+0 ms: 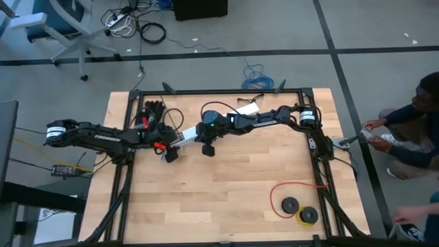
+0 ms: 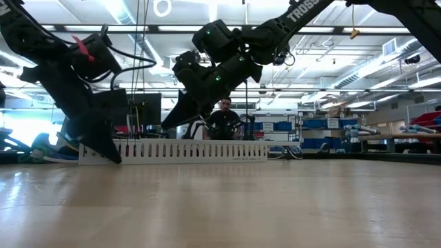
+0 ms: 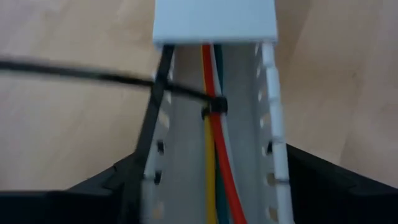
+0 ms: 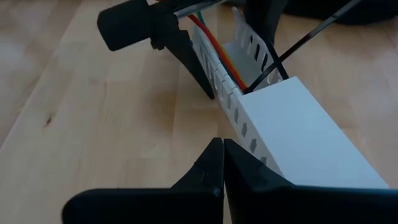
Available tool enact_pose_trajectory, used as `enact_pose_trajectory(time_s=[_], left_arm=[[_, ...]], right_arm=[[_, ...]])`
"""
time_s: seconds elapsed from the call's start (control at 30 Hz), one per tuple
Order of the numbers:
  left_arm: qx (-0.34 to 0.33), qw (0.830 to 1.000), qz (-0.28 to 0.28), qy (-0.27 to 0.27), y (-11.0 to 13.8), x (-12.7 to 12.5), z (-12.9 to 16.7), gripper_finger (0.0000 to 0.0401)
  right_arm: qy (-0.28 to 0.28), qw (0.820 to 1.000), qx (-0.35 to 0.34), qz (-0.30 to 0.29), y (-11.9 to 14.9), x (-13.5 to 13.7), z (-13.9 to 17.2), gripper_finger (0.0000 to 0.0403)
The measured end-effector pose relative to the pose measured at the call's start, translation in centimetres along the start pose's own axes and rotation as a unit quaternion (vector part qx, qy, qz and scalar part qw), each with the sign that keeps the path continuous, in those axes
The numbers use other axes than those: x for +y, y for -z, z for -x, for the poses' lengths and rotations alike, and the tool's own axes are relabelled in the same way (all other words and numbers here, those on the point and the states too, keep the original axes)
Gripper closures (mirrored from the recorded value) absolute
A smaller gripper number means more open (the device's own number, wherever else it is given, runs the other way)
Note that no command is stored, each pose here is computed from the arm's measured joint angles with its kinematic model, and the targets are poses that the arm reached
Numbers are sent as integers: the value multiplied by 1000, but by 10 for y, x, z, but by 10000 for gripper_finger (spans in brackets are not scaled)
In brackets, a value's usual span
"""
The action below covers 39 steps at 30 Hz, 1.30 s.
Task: Ziptie cables
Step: Close the white cable duct
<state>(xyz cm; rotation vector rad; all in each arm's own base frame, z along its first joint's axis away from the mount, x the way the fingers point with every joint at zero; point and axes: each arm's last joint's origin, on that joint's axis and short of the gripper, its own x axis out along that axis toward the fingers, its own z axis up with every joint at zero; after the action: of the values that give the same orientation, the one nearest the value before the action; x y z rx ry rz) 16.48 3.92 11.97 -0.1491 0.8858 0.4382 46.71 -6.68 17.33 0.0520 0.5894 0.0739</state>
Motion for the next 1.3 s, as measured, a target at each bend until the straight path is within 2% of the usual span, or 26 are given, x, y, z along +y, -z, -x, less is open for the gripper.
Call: enact_pose_trajectory(time_s=[0.37,0.63,0.73,0.87,0.97,1.03,1.13,1.3], left_arm=[[-24,999,-23,3,-5,-1,0,167],[-25,999,-30,3,-5,-1,0,169],[-25,999,-30,3,-5,-1,0,167],[-25,999,-29,3,-5,-1,0,167],[-27,999,-29,2,-5,-1,0,167],[-29,999,-29,2,-6,-1,0,167],[-33,999,-32,3,-6,-1,0,167],[-35,999,-34,8,-6,-1,0,167]], right_arm=[[0,1000,0,1,0,0,0,403],[2,1000,0,3,0,-1,0,403],[32,999,5,2,1,-4,0,403],[113,993,42,-15,8,-12,2,403],[128,990,47,-29,10,-16,2,403],[90,994,34,-48,13,-19,-4,403],[-7,997,4,-73,23,-24,-23,403],[-78,994,-28,-69,16,-22,-42,403]])
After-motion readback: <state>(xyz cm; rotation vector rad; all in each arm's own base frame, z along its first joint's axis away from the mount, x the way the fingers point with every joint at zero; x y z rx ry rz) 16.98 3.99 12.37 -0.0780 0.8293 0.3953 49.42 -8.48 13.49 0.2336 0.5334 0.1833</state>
